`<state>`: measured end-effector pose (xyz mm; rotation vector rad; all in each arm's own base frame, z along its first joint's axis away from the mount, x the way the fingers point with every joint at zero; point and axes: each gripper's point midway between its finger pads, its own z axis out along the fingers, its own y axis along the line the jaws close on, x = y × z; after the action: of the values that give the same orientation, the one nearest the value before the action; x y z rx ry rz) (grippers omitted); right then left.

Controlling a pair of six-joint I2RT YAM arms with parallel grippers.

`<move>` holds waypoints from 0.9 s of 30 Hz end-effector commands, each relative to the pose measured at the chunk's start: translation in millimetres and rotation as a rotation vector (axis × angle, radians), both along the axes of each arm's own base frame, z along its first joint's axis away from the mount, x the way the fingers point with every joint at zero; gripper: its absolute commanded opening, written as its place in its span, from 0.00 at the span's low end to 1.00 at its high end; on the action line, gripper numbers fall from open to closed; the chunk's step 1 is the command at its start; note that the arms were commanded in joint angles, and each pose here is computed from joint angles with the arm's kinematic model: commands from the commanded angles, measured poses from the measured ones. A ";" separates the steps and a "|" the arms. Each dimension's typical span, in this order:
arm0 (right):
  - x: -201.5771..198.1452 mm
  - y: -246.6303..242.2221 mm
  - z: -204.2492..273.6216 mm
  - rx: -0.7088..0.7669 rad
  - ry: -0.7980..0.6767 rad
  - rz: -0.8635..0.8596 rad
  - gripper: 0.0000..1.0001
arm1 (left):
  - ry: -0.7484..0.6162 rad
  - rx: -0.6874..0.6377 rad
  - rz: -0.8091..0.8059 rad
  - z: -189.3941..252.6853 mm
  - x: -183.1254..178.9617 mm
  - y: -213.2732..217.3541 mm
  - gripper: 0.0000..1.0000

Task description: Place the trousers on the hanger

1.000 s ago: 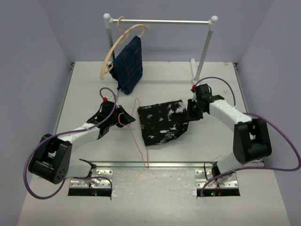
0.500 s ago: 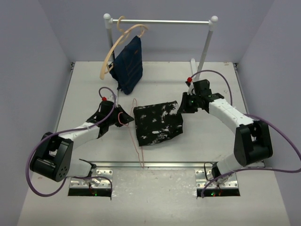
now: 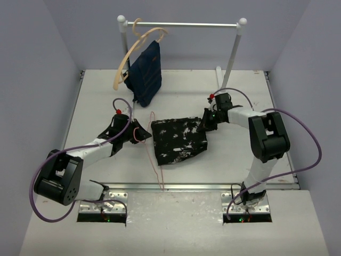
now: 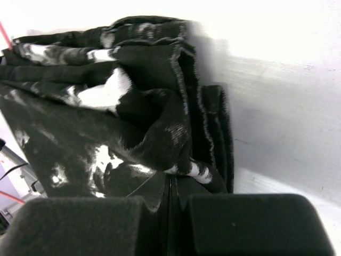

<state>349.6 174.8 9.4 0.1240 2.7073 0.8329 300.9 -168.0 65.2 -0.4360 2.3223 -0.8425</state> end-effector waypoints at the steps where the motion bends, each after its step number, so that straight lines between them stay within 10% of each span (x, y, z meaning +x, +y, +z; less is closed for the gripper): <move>1: 11.4 13.6 59.2 0.066 -0.159 0.058 0.02 | 0.043 0.120 -0.052 -28.5 -16.9 16.2 0.00; 10: 1.3 61.6 131.6 0.456 -0.272 0.250 0.07 | 0.023 0.103 -0.093 -19.2 -14.4 9.4 0.00; 21: 39.2 61.1 -25.2 0.367 0.064 0.167 0.02 | -0.005 0.091 -0.111 -7.3 -19.8 8.1 0.00; 27: 48.5 63.2 66.3 0.422 -0.080 0.215 0.10 | 0.003 0.094 -0.112 -10.2 -21.8 8.7 0.00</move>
<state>383.9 242.9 9.2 0.0010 2.5826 1.5292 290.8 -171.2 72.5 -0.3494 2.3403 -0.8775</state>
